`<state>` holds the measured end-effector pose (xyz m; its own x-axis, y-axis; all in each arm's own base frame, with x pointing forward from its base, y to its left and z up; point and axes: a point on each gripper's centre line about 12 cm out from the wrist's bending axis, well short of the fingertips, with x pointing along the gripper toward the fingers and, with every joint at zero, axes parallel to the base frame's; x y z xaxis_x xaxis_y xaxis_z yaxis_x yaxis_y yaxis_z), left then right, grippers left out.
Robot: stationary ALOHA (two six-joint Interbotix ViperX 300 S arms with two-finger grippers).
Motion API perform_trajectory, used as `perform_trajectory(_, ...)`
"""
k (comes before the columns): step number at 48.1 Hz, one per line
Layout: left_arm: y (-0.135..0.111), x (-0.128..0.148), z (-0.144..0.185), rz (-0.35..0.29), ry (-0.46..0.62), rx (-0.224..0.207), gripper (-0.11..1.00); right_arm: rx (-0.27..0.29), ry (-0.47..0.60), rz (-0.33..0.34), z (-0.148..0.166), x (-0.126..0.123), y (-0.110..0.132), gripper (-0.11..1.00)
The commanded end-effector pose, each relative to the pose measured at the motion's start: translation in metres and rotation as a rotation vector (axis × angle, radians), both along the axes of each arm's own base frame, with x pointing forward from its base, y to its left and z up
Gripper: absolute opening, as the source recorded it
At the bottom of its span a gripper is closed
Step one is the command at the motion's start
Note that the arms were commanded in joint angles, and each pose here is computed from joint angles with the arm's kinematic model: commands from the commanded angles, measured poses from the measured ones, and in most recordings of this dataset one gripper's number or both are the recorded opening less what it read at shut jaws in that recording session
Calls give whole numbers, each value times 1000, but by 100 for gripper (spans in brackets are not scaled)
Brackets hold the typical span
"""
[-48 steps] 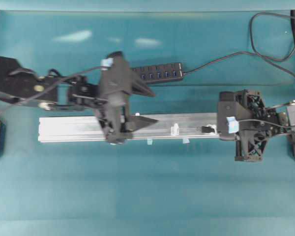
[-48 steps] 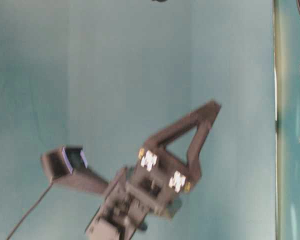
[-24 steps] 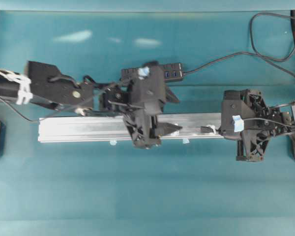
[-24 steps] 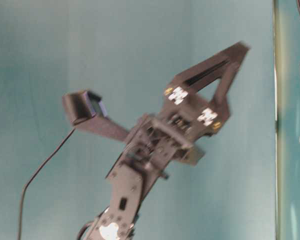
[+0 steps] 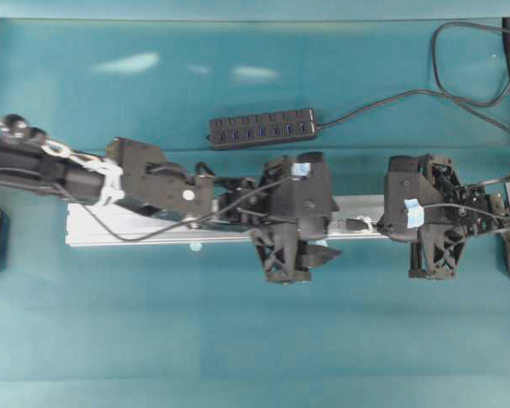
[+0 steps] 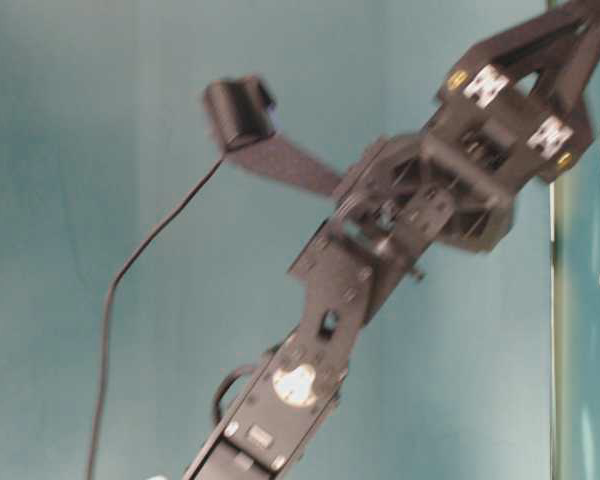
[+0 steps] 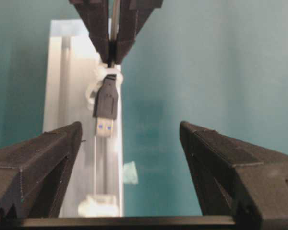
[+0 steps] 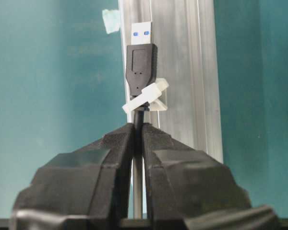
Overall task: Pass the USB cable through three rings with both arms.
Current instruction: 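Move the left gripper right to meet the plug past the ring, then close the left gripper on the plug beyond the ring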
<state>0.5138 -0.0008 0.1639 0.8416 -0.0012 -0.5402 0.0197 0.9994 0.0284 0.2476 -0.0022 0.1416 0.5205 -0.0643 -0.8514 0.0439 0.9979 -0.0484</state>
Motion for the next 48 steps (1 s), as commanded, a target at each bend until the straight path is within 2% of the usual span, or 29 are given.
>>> perform_trajectory(1,1,12,9,-12,-37,22,89,2,-25,3,5,3,1,-8)
perform_trajectory(8,2,22,3,-31,-31,55,89,4,-31,2,6,4,1,-8)
perform_trajectory(28,12,25,-23,-19,31,61,89,5,-40,5,6,5,2,-8)
perform_trajectory(48,13,31,-25,-17,27,63,85,7,-44,4,7,5,2,-8)
